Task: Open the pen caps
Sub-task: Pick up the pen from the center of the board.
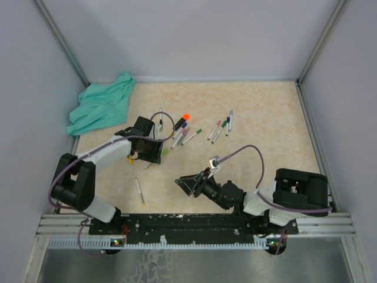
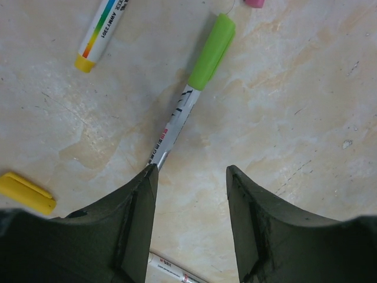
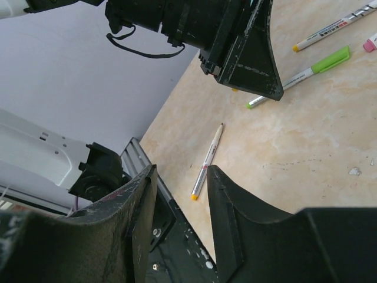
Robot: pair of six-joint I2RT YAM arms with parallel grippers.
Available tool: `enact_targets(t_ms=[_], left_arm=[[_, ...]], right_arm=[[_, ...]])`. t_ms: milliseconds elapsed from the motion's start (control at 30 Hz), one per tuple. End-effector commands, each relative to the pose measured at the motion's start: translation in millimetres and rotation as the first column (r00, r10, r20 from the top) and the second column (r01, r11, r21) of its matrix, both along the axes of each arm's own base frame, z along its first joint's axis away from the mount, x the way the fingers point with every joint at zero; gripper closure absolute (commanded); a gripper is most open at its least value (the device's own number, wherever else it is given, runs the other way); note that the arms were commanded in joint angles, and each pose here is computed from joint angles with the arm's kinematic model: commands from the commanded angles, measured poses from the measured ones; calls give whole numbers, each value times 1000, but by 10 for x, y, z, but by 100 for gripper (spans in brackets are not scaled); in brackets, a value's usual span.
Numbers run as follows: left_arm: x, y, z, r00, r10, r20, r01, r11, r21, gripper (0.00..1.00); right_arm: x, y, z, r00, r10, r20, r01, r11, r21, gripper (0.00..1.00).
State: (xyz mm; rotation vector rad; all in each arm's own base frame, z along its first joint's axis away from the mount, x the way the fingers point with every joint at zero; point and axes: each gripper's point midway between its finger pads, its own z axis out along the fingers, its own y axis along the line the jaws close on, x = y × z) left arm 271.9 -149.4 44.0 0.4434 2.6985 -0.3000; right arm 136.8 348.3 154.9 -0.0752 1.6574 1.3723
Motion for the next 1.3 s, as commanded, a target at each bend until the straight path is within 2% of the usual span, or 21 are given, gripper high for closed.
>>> enact_targets(t_ms=[0,367,833,1267], left_arm=[[14,10,-48,1000,-12,-21,13,1000,26,45],[47,59,-110,999,5,-31,-3,998,62,46],[-34,52,-191,998,-2,-68,6,998,55,64],[-117,45,-320,991,6,-134,2,998,60,60]], right_arm=[[69,17,244,999,-28,19,26,995,97,60],[56,64,244,1000,-14,21,12,995,94,60],[49,76,248,1000,-8,26,5,996,93,60],[47,70,255,1000,-8,27,5,995,97,60]])
